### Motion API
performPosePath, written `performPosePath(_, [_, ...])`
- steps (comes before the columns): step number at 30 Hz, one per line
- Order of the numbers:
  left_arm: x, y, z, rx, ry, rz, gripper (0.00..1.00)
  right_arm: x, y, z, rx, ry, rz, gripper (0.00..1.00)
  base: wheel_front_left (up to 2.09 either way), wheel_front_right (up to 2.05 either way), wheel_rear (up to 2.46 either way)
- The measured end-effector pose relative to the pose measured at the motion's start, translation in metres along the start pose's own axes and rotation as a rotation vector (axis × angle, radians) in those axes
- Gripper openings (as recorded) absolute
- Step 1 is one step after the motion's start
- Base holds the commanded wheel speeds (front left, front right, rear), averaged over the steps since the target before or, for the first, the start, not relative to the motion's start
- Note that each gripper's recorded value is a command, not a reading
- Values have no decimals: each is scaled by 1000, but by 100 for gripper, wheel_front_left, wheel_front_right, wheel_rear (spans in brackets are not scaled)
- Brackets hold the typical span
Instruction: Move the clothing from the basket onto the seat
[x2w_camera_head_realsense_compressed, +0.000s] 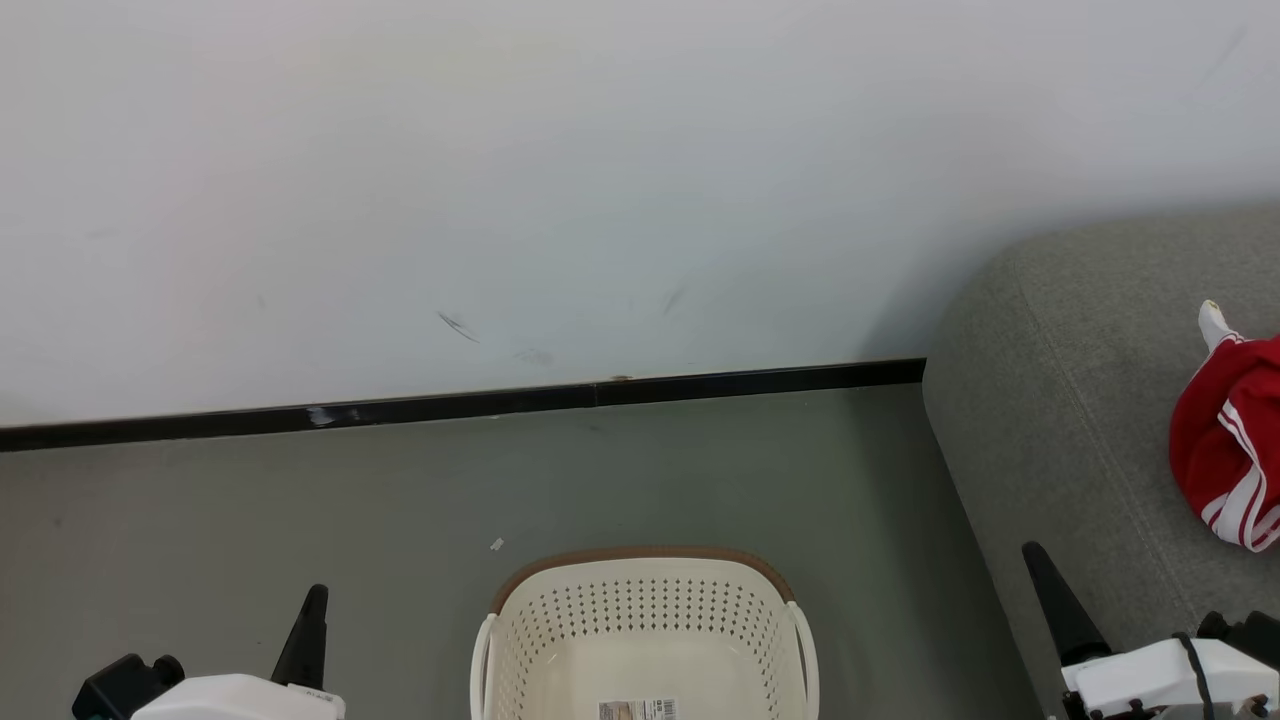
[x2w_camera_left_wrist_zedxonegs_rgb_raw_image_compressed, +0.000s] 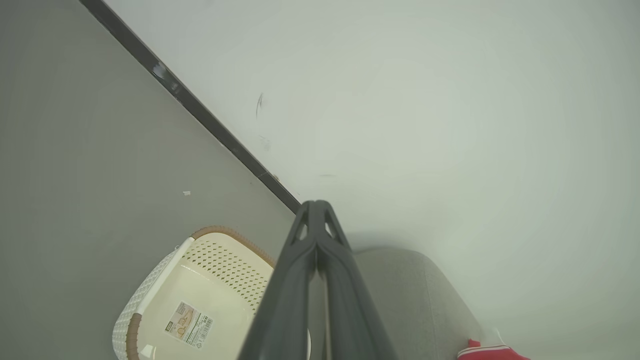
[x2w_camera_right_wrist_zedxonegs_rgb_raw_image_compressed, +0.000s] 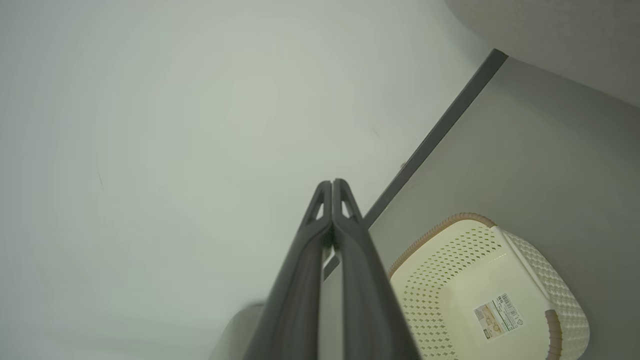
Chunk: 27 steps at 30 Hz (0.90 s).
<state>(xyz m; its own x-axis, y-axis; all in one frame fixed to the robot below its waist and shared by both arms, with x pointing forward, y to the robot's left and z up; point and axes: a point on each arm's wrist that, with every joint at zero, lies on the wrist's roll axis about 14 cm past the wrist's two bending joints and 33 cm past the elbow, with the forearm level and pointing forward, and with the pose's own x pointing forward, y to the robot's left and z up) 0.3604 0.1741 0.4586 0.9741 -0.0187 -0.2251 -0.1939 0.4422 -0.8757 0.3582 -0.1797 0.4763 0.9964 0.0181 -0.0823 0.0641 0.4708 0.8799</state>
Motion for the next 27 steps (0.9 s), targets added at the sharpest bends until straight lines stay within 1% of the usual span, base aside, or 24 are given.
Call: performPosePath(27, [7,-10,14,-388,-9,-98,0,12,-4,19,421,-38,-13,0,0,0,0])
